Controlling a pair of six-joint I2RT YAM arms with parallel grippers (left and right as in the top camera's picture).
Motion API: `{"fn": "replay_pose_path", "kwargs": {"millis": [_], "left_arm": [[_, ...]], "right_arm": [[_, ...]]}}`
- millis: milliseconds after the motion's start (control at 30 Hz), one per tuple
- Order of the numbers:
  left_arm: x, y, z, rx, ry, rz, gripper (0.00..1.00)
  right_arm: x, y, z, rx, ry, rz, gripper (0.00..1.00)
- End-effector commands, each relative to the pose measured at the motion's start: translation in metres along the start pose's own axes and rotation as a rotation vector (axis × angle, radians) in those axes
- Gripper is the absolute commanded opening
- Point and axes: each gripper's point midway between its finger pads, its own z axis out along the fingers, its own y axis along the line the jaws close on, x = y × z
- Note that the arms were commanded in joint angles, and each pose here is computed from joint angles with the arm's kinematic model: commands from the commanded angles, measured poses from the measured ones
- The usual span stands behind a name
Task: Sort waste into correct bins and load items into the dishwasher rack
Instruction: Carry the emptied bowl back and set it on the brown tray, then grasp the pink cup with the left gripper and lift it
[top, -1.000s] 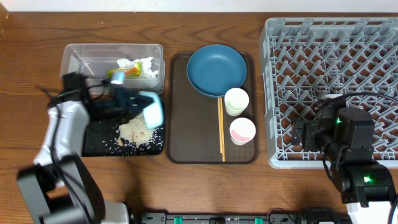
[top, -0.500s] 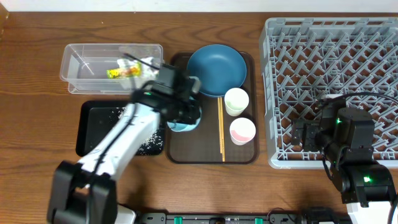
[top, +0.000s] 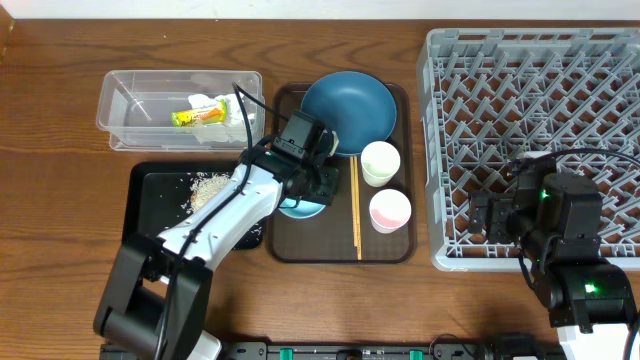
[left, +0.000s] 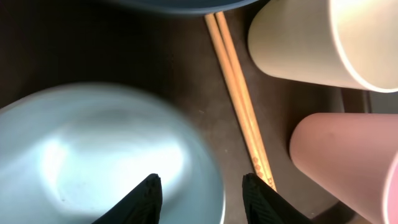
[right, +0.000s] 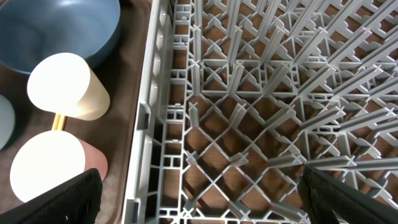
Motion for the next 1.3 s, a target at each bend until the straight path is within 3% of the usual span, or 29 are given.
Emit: {"fn": "replay_pose_path", "kwargs": {"millis": [0,333,500,833,867,1033,1133,1267], "left_arm": [[-0.012,-0.021,-0.023,0.084,-0.062,0.018,0.45],[-0.002,-0.079,-0.026,0.201,-0.069,0.143,0.46],[0.001,-0.082,-0.012,0.084,-0.091,0.202,0.46],[0.024,-0.077,0.03,0.039,0.017,0.196,0.46],[0.026,-0.075,0.034,0.034,0.03,0.182,0.44],[0.033,-0.07,0.043,0.019,0.063,0.142,0.14],[0.03,-0.073,0.037,0.026,0.048,0.144,0.06],[0.025,-0.078,0.019,0.039,0.017,0.148,0.06]], "right_arm": [[-0.009,0.001,-0.005,-0.001,-0.026,0.007,0.99],[-0.009,0.001,-0.005,-0.002,-0.026,0.007,0.99],[-0.009,0.001,-0.005,-0.001,-0.026,0.007,0.99],[-0.008,0.001,-0.005,-0.001,-0.022,0.007,0.99],[-0.008,0.001,-0.005,-0.001,-0.022,0.007,0.99],[-0.006,0.001,-0.005,-0.001,-0.017,0.007,0.99],[-0.006,0.001,-0.005,-0.001,-0.016,0.007,0.99],[-0.007,0.001,-0.005,0.0,-0.019,0.007,0.99]]}}
